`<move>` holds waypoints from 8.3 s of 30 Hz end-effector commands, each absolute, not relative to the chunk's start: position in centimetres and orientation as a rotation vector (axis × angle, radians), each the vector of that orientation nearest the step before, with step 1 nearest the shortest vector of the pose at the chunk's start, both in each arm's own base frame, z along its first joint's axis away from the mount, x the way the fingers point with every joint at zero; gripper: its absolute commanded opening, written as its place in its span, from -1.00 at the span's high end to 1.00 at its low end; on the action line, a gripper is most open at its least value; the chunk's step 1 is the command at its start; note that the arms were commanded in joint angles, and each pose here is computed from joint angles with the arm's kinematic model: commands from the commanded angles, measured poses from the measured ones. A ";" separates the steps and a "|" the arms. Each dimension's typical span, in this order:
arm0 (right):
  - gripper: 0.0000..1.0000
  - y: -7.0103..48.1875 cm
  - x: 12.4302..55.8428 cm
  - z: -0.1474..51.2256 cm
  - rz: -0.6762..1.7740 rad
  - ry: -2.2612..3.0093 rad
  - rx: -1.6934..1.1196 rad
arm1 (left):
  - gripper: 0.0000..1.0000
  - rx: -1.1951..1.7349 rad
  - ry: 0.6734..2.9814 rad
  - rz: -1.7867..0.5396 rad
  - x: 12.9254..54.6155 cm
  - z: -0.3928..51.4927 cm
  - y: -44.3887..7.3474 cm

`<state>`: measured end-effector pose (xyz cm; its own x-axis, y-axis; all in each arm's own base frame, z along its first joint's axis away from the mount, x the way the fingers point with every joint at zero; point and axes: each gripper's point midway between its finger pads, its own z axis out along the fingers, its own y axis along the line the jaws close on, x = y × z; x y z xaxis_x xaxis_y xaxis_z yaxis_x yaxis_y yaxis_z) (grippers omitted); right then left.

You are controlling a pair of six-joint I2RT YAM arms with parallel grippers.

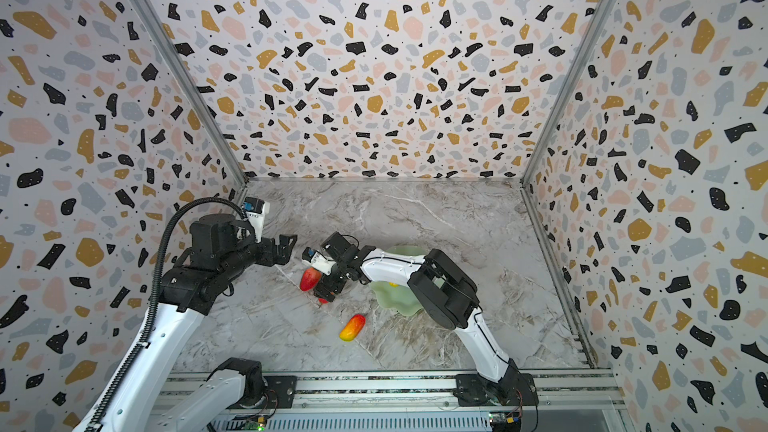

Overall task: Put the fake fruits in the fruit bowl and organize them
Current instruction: 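Release the pear and grasp the red-orange mango with the right gripper, then carry the red-orange mango into the green bowl and lower it, then open the right gripper and grasp the red-yellow mango on the table, then carry the red-yellow mango with the right gripper into the green bowl, then release the mango and reach the right gripper to grasp the strawberry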

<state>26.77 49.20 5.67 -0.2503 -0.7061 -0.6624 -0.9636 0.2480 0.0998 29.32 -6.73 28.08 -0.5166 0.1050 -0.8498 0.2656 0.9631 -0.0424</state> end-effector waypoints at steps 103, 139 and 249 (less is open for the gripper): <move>-0.47 27.7 24.4 12.1 0.313 2.239 -1.160 | -0.99 0.263 2.039 -0.266 29.5 29.4 -7.7; -0.85 41.0 11.1 6.6 0.737 1.304 -2.134 | -0.99 0.179 2.047 -0.250 26.9 28.1 -6.4; -0.99 46.5 24.3 13.4 0.716 1.053 -2.035 | -0.99 0.236 2.064 -0.228 28.6 27.7 -6.9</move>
